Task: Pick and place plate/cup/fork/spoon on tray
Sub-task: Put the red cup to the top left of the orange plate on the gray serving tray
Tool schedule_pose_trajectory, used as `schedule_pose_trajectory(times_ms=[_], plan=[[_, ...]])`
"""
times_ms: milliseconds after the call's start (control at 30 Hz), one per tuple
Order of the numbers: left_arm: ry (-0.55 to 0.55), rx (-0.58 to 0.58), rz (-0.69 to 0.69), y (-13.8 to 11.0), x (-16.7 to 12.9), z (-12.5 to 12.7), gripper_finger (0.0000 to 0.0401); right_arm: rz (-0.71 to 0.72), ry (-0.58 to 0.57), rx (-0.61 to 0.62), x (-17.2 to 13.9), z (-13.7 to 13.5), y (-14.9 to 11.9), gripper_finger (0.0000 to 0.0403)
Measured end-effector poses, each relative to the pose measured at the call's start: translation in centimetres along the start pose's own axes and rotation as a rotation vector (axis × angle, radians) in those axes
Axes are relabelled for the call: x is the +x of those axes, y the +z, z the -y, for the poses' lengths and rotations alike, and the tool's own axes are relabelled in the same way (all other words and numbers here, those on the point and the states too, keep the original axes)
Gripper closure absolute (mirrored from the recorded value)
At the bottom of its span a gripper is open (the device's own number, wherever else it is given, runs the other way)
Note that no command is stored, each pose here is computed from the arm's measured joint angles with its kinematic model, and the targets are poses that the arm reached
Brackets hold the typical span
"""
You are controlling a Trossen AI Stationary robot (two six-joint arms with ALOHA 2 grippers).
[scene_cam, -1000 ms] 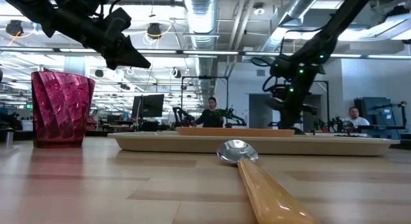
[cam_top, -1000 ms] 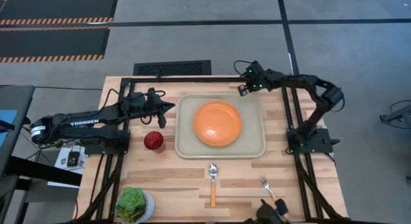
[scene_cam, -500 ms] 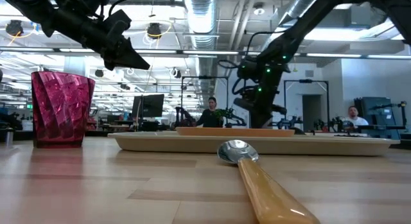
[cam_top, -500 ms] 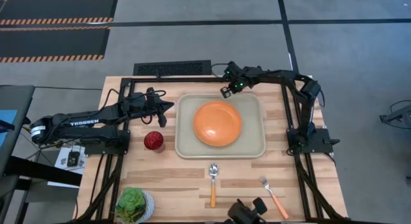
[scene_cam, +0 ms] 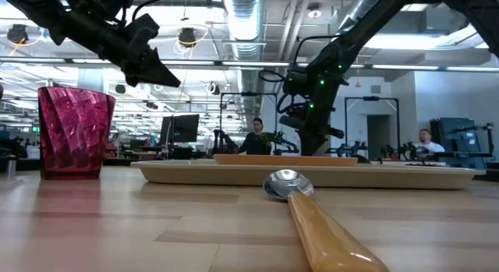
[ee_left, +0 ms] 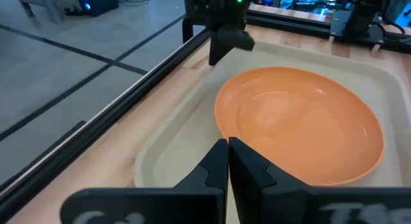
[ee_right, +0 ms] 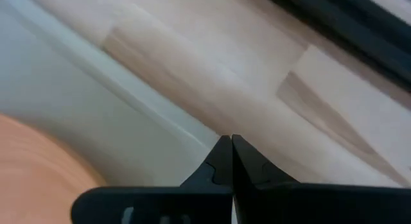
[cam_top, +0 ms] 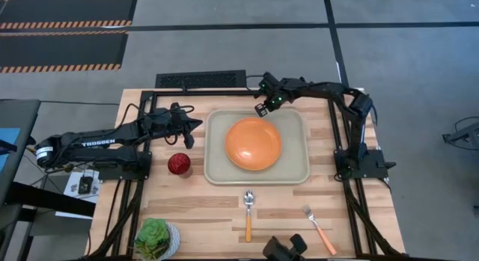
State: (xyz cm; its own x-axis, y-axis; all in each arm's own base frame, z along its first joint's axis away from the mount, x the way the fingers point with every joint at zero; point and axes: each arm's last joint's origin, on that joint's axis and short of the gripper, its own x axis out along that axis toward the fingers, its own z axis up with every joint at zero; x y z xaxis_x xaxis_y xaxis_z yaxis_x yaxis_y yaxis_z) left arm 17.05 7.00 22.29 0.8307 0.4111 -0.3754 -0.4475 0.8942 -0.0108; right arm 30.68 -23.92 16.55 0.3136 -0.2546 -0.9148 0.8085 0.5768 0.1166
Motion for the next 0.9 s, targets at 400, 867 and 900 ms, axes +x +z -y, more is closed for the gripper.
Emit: schedule_pose_trajectory(times_ms=[400, 867, 900], plan=[[-0.136, 0.014, -0.030, 0.5, -0.7, 1.1, 0.0401, 0.147, 0.053, -0.188, -4.2, -0.7, 0.1, 0.0397], [-0.250, 0.136, -0.288, 2.8, -3.5, 7.0, 0.0401, 0.611, 0.305, -0.282, -8.2, -1.8, -9.9, 0.0398], [-0.240, 0.135, -0.329, 2.9, -3.7, 7.4, 0.0401, 0.616, 0.315, -0.290, -8.5, -1.8, -10.5, 0.0398]])
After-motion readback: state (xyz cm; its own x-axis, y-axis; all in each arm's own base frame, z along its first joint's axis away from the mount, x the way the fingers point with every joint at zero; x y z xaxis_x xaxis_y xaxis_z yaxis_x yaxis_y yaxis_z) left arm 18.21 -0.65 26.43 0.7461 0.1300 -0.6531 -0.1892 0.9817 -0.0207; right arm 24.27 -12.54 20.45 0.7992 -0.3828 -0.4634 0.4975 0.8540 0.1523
